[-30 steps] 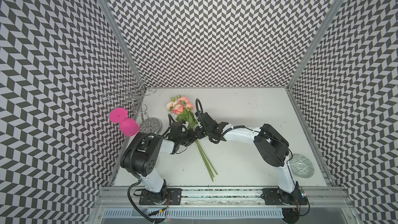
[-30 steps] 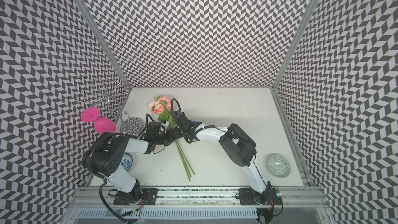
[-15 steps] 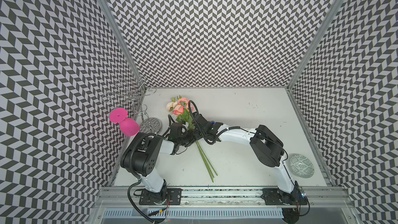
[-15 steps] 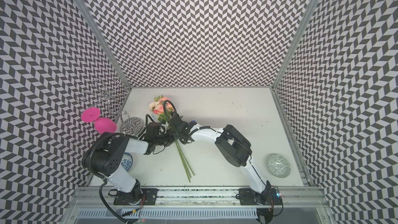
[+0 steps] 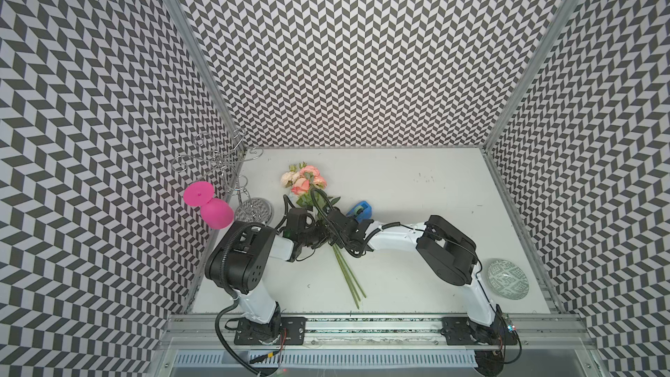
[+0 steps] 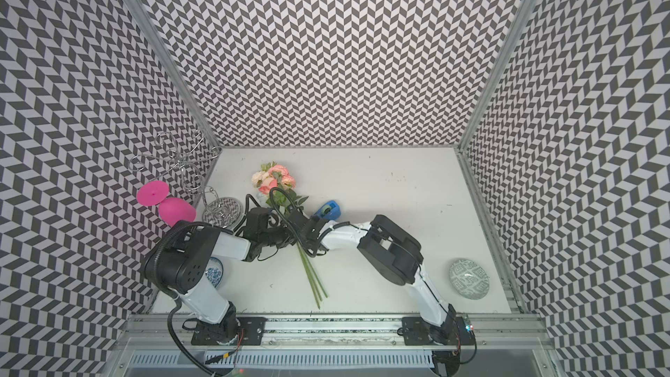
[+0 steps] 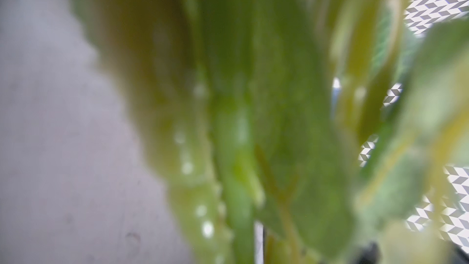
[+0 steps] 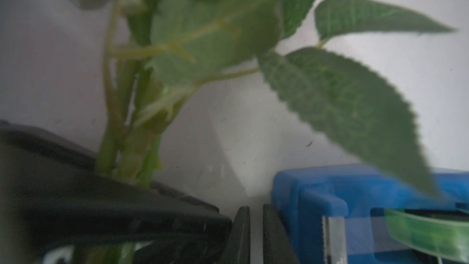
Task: Wrap bouquets with tape
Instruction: Tear off the tape using the Tape Cutter.
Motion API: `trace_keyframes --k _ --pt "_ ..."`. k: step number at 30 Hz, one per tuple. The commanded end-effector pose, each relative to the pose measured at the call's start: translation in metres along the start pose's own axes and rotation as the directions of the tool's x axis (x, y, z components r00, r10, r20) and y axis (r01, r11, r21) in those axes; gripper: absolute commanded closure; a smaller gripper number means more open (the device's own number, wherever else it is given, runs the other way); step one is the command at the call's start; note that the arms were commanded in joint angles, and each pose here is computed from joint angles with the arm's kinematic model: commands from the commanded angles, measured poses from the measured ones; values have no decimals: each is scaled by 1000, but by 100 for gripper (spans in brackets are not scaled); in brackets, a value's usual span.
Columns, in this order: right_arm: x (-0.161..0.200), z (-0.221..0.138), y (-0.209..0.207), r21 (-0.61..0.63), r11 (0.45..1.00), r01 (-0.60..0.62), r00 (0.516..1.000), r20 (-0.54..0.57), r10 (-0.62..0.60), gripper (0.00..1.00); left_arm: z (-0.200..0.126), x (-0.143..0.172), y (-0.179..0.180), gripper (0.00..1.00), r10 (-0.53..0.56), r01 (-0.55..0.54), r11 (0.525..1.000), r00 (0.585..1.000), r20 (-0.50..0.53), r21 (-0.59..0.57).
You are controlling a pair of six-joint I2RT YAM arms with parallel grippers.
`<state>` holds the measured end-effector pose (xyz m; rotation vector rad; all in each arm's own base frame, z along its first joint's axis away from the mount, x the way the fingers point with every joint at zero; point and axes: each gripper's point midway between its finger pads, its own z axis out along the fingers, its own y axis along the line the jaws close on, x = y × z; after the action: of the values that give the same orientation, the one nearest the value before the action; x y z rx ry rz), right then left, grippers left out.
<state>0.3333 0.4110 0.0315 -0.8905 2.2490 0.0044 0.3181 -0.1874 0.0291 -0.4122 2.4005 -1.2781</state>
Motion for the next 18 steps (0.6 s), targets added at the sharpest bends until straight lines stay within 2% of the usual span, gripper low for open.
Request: trace_keyframes --k 1,6,11,15,18 --pt "-56 -27 8 -84 996 -6 991 131 17 84 -1 -10 -18 100 42 -44 998 999 28 54" --pt "-79 -48 19 -235 972 -25 987 146 61 81 -6 -12 -22 100 50 -52 997 998 39 55" --pt "-89 -80 12 -401 908 -123 974 125 188 76 -14 -32 -38 100 80 -85 993 994 72 78" --pt "-84 -112 -9 -597 779 -193 949 88 303 53 -19 -56 -69 100 126 -136 985 987 100 103" --pt "-74 -136 -21 -740 650 -170 941 74 331 45 -26 -72 -92 100 156 -171 978 979 129 117"
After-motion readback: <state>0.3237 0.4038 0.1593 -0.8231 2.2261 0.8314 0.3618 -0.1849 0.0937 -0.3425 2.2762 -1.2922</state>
